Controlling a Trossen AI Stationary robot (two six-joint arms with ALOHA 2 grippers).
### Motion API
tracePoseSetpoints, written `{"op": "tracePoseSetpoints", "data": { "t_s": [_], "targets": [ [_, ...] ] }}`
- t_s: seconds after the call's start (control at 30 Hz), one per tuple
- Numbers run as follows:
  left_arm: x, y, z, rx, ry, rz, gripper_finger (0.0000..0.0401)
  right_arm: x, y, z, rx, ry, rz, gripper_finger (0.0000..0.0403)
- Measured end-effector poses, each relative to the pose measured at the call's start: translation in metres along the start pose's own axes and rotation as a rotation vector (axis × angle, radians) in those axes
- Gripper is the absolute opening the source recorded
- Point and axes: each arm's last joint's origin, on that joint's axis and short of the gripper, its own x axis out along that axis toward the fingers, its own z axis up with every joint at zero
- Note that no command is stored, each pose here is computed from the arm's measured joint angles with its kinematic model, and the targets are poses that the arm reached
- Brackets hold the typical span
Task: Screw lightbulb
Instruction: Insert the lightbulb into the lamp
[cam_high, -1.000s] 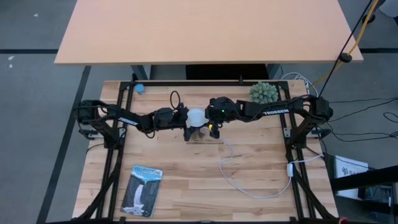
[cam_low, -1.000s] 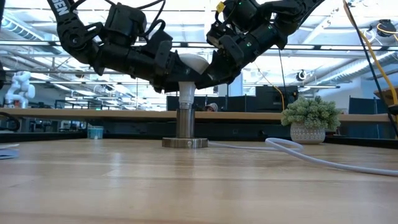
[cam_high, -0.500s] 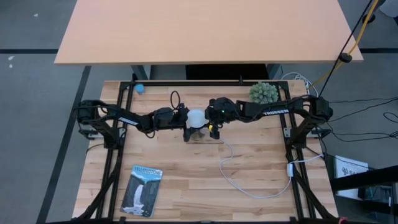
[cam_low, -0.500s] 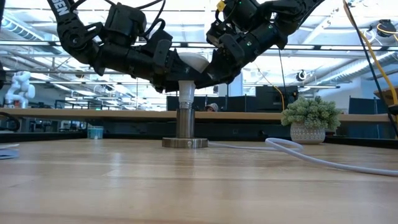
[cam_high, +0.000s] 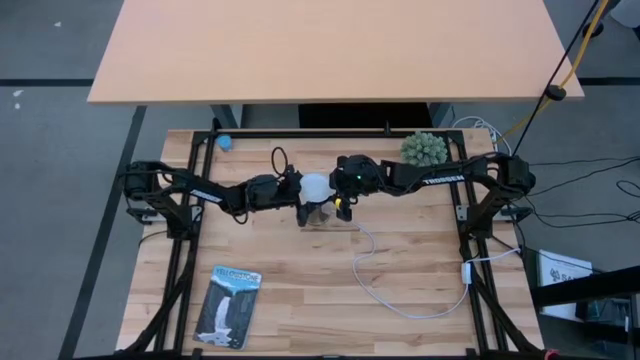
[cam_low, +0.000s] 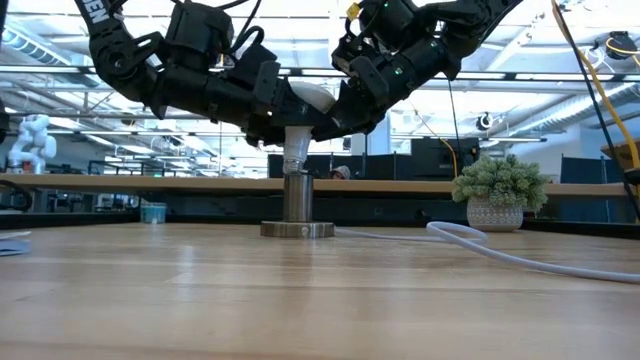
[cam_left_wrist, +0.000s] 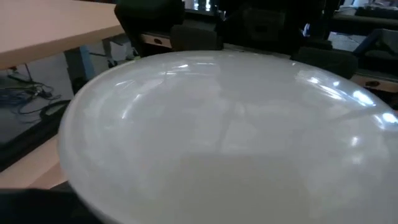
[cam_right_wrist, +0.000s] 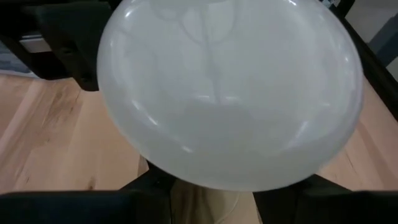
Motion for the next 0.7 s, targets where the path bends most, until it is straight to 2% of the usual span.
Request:
{"op": "tracePoseSetpoints", "data": {
  "t_s": [0.7],
  "targets": [
    [-0.0004, -0.0008, -0.0004, -0.034, -0.001, 0.071, 0.0333, 0.0, -0.0005, 0.0009, 0.002, -0.01, 0.002, 0.0139]
  ]
}}
